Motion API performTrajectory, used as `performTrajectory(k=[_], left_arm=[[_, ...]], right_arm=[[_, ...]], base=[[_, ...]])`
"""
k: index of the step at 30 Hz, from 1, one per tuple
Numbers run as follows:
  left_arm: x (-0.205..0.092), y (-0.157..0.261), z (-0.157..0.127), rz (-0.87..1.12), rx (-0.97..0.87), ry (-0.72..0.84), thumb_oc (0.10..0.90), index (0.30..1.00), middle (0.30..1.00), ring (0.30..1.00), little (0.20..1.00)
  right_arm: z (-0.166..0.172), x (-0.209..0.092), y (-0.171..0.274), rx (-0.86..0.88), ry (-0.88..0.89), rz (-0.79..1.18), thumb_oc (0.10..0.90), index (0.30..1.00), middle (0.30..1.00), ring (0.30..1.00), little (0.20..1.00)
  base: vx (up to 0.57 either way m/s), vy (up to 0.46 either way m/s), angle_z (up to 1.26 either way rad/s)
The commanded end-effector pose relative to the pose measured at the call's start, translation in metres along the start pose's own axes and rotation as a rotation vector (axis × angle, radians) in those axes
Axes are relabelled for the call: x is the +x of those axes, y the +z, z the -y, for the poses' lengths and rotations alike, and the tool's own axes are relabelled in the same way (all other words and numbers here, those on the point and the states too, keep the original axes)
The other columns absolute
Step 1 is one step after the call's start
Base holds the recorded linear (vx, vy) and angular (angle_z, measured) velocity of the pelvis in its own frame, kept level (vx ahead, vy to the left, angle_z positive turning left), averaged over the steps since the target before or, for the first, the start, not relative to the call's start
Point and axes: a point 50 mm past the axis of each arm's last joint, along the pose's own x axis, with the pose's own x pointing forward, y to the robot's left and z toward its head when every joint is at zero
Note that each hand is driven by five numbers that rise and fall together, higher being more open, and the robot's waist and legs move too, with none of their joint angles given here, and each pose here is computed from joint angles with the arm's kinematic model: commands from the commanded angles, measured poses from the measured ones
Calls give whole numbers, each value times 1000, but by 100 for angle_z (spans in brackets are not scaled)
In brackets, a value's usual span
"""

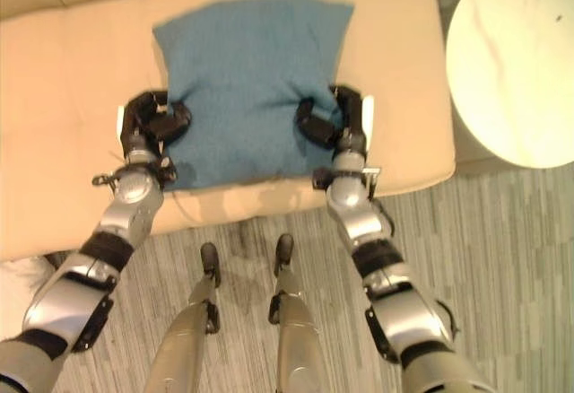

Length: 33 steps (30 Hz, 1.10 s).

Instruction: Pick up all the scattered cushions and arrange them neatly on the sofa.

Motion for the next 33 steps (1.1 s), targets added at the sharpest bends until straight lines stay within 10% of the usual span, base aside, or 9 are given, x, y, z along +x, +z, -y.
performTrajectory(k=[1, 33], left_arm=[[-17, 21, 55, 161, -97, -226, 400, 300, 300, 300, 300], [-103, -36, -4, 14, -51, -313, 400, 300, 300, 300, 300]], right_arm=[[-46, -14, 36, 116, 188, 193, 400, 300, 300, 300, 300], [-26, -84, 19, 229, 273, 196, 400, 300, 300, 300, 300]], base=[[72, -96, 12], [128, 93, 16]])
